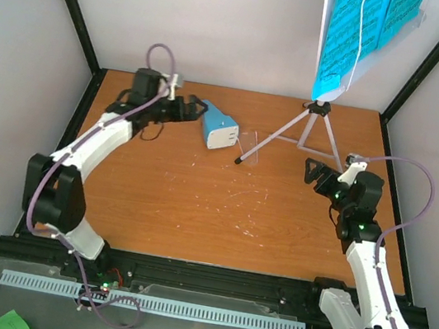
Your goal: Pack up the instrument practice props
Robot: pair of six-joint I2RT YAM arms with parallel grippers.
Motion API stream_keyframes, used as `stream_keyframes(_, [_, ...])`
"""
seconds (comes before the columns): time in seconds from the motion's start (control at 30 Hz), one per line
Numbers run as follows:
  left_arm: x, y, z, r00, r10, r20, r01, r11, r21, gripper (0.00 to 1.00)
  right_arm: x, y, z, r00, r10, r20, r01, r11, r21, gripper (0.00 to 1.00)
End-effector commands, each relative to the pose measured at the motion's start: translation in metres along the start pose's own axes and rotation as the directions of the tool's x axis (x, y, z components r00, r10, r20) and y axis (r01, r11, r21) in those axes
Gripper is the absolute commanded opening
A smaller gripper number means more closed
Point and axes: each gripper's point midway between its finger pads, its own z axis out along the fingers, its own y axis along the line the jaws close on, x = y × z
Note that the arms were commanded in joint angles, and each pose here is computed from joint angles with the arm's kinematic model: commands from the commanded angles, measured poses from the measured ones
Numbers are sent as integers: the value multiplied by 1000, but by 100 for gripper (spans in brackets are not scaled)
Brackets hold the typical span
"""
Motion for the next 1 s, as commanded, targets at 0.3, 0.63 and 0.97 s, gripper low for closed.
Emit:
stream_keyframes(0.3, [28, -22, 122, 977, 152, -148, -194, 925, -328, 82, 12, 8, -7, 997, -65, -42, 63, 997, -38, 100])
stream_keyframes(0.63, [36, -6, 156, 945, 234, -229, -317, 827, -464, 64, 21, 5, -2, 993, -85, -80, 82, 996, -39, 100])
stream_keyframes(0.97, [47, 11, 161, 936, 244, -255, -343, 799, -494, 50, 24, 1, 4, 992, -78, -97, 75, 997, -33, 100])
